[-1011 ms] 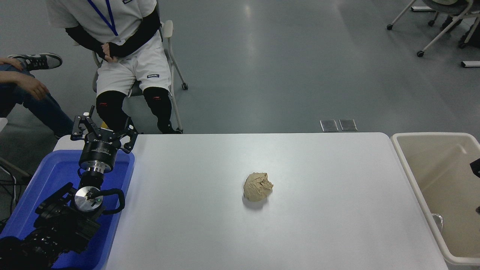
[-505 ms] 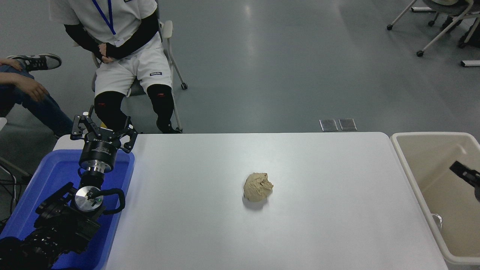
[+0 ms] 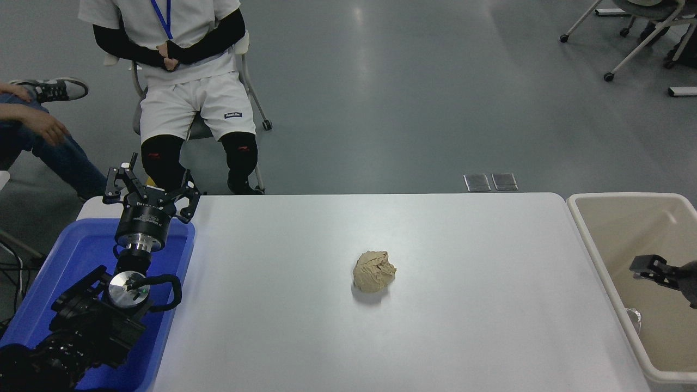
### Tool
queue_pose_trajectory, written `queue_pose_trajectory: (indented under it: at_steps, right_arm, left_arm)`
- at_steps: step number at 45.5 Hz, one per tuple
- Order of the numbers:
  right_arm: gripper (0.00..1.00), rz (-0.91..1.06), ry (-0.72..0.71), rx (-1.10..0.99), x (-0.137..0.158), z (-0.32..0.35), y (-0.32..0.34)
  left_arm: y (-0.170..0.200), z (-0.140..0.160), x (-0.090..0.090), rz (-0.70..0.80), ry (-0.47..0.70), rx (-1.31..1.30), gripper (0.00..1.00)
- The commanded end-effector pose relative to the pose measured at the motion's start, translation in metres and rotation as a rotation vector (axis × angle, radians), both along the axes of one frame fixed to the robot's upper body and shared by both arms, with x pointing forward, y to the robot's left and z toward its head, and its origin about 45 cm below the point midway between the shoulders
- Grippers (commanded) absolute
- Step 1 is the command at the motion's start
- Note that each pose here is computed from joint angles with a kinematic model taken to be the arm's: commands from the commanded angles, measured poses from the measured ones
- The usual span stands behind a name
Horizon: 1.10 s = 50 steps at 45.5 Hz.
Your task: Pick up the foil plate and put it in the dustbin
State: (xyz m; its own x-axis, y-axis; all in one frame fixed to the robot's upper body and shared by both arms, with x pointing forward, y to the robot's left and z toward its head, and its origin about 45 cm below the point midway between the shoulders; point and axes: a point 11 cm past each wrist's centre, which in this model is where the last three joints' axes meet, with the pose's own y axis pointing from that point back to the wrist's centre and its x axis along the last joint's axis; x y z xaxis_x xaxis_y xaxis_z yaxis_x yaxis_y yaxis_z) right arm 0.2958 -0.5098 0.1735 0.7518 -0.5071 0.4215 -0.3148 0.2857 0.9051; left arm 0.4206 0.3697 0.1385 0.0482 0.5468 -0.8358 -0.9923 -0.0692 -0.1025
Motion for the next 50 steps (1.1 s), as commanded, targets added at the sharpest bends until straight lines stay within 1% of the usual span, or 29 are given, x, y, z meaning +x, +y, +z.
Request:
queue_pose_trajectory:
  at_steps: [1,6,18,27,31,36,50]
  right_arm:
    - [1.0,0.1,0.088,-0.012,0.015,0.037,0.03]
    - [1.0,0.197,0.12,-0.037,0.029,0.058,0.056]
    - [1.0,0.486,0.31,-0.079,0.063,0.115,0.141]
    - [1.0,0.64,0.361,-0.159,0.08,0.152,0.195]
    - [1.0,0.668,0.389,-0.141,0.078,0.157,0.208]
    - [1.0,0.676,0.342,-0.054,0.081,0.161,0.23]
    - [1.0,0.589,0.308,0.134,0.078,0.161,0.25]
  left_arm:
    - [0.0,0.0,0.0,0.0,0.0,0.0,0.99]
    - [0.0,0.0,0.0,-0.001,0.0,0.001,0.99]
    - [0.0,0.0,0.0,0.0,0.0,0.0,0.99]
    - [0.0,0.0,0.0,0.0,0.0,0.0,0.99]
    - [0.0,0.0,0.0,-0.001,0.0,0.001,0.99]
    - [0.0,0.0,0.0,-0.001,0.0,0.001,0.99]
    - [0.0,0.0,0.0,-0.001,0.0,0.001,0.99]
